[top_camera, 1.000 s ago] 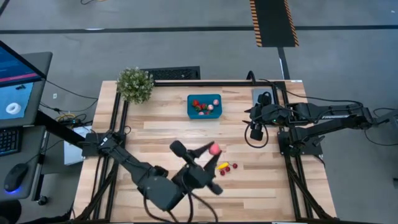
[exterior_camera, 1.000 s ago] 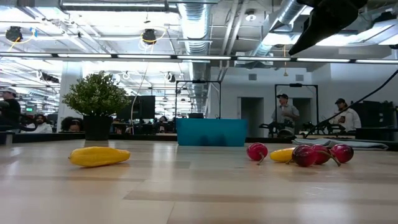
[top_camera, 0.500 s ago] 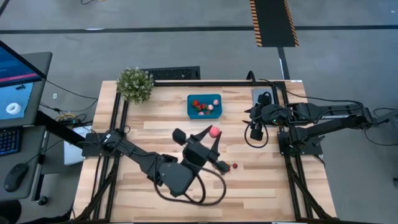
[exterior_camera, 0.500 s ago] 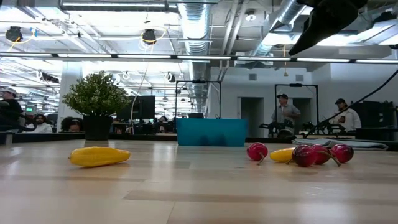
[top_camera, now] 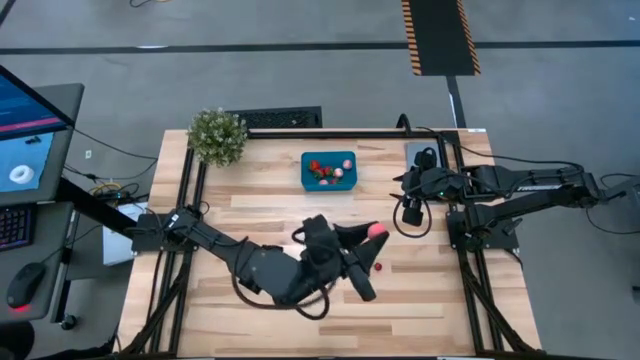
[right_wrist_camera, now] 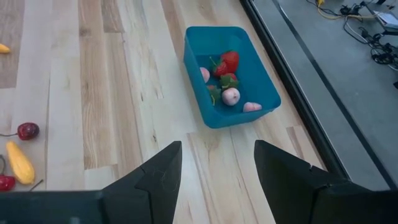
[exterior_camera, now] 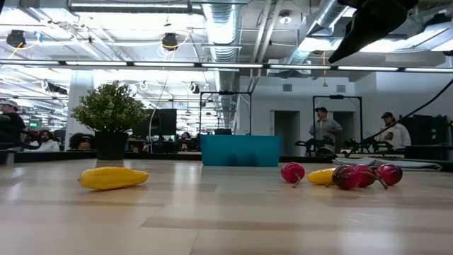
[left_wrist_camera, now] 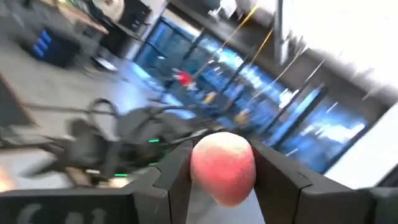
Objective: Pick and placing Produce into tupperware
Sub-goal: Put the peach into the blue bin
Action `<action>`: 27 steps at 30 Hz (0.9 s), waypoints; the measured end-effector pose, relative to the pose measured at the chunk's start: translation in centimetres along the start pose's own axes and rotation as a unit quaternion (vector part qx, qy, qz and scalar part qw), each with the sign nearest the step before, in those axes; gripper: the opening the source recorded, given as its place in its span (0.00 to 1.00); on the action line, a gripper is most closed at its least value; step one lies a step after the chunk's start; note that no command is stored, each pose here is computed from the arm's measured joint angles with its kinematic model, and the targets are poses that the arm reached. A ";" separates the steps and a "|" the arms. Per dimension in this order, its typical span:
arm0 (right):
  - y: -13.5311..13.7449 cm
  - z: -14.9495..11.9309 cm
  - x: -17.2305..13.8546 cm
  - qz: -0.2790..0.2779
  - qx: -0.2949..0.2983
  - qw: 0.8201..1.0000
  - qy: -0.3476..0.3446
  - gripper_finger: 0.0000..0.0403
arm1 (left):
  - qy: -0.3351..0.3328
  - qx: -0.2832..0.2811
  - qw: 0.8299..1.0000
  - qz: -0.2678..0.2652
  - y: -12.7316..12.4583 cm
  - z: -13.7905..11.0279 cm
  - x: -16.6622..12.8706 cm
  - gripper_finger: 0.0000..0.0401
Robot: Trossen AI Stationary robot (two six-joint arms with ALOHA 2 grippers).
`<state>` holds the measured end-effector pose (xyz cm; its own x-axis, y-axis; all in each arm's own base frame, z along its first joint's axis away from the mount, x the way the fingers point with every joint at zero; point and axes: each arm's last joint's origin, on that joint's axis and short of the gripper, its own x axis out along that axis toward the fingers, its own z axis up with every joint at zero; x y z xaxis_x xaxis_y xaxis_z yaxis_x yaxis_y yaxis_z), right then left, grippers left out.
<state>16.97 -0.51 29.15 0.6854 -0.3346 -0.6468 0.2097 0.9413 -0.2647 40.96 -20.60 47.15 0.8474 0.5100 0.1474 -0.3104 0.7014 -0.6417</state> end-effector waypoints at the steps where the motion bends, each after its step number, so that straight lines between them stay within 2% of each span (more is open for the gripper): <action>1: 0.0 0.0 0.0 0.000 0.000 1.000 0.000 0.56 | -0.005 -0.036 0.999 -0.009 -0.2 0.2 -0.1 0.33; 4: 0.0 0.0 0.0 0.000 0.000 1.000 0.000 0.56 | -0.018 -0.129 0.991 -0.031 -0.7 0.8 -0.4 0.33; 9: 0.0 0.0 0.0 0.000 0.000 1.000 0.000 0.56 | -0.039 -0.223 0.970 -0.088 -1.3 2.1 -0.6 0.33; 16: 0.0 0.0 0.0 0.000 -0.001 1.000 0.002 0.56 | -0.059 -0.211 0.969 -0.112 -1.5 2.9 -0.7 0.33; 18: 0.0 -0.1 0.0 0.000 -0.001 1.000 0.003 0.56 | -0.058 -0.189 0.973 -0.116 -1.5 2.8 -0.7 0.33; 22: 0.0 -0.1 0.0 0.000 -0.001 1.000 0.003 0.56 | -0.050 -0.093 0.988 -0.114 -1.4 2.4 -0.5 0.33; 25: 0.0 -0.1 0.0 0.000 -0.001 1.000 0.003 0.56 | -0.027 0.036 0.994 -0.098 -1.0 1.4 -0.1 0.33; 27: 0.0 -0.1 0.0 0.000 -0.001 1.000 0.003 0.56 | -0.001 0.133 0.988 -0.081 -0.5 0.5 0.3 0.33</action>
<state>16.92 -0.52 29.11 0.6810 -0.3349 -0.6512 0.2082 0.9411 -0.2663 41.13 -20.53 47.91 0.8942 0.3818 0.2339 -0.2740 0.8798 -0.3885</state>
